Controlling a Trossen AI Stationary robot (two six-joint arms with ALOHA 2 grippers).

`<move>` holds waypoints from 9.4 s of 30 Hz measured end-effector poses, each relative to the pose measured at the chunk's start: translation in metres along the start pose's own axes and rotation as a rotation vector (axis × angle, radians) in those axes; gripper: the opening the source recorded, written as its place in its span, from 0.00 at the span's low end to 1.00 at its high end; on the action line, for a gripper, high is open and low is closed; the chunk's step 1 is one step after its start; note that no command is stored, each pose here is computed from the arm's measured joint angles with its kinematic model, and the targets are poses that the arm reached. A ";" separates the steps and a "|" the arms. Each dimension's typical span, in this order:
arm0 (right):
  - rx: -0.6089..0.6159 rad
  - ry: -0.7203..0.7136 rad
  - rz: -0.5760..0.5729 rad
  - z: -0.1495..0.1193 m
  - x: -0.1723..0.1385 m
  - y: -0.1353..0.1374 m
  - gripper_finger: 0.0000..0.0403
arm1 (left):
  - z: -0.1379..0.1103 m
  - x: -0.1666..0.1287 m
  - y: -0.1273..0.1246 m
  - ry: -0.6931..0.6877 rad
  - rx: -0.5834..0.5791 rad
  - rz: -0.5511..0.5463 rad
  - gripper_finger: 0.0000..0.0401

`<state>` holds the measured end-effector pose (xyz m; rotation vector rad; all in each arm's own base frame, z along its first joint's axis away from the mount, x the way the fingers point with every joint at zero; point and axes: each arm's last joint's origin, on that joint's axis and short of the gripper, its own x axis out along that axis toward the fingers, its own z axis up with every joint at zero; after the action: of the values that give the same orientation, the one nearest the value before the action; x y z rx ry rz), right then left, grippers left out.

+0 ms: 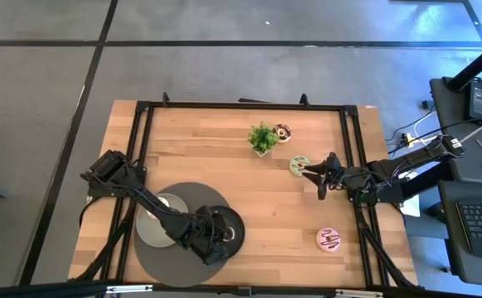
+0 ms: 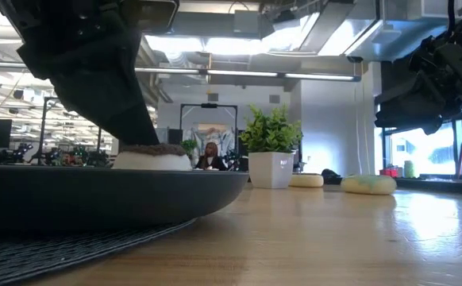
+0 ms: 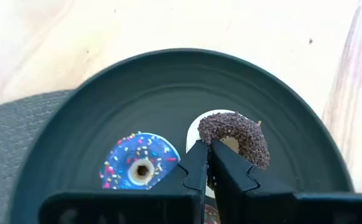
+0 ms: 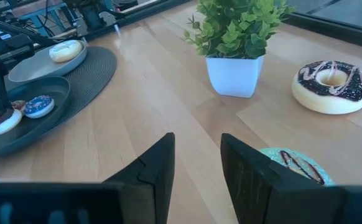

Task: Pick & Place donuts
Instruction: Put the small dark brown donut on the black plate, then put the big light green donut on the gray plate

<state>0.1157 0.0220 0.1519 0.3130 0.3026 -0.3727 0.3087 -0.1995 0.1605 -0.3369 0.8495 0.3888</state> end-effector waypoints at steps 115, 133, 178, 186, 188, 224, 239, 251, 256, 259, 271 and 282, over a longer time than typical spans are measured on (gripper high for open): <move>-0.124 0.248 -0.125 0.070 -0.010 0.023 0.33 | 0.117 -0.043 0.058 -0.224 -0.078 -0.137 0.18; 0.128 0.720 -0.126 0.068 0.013 0.023 0.33 | 0.138 -0.038 0.073 -0.356 -0.111 -0.046 0.58; 0.298 0.739 -0.533 0.051 0.098 -0.033 0.49 | 0.140 -0.036 0.074 -0.318 -0.147 -0.105 0.56; 0.301 0.709 -0.551 0.052 0.099 -0.034 0.65 | 0.140 -0.036 0.074 -0.315 -0.143 -0.101 0.56; 0.293 0.703 -0.564 0.051 0.100 -0.034 0.66 | 0.140 -0.036 0.074 -0.315 -0.143 -0.101 0.56; 0.003 0.662 -0.089 0.098 0.125 0.057 0.14 | 0.117 -0.072 0.079 -0.164 -0.210 -0.089 0.56; -0.138 0.510 0.108 0.148 0.225 0.103 0.14 | 0.082 -0.150 0.083 -0.200 -0.288 -0.085 0.56; -0.137 0.657 0.092 0.096 0.299 0.109 0.14 | 0.058 -0.160 0.080 -0.170 -0.369 -0.037 0.56; -0.119 0.706 0.070 0.078 0.308 0.105 0.14 | 0.058 -0.160 0.081 -0.184 -0.373 -0.030 0.56; -0.120 0.716 0.067 0.074 0.310 0.104 0.15 | 0.059 -0.160 0.081 -0.198 -0.372 -0.024 0.56; -0.059 0.740 0.063 0.076 0.308 0.102 0.47 | 0.060 -0.160 0.082 -0.260 -0.354 0.007 0.56; -0.057 0.763 0.008 0.117 0.269 0.104 0.55 | 0.071 -0.146 0.089 -0.244 -0.388 0.061 0.56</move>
<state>0.4229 -0.0090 0.1909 0.3922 1.0567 -0.2220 0.2272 -0.1193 0.3056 -0.6105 0.5429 0.6407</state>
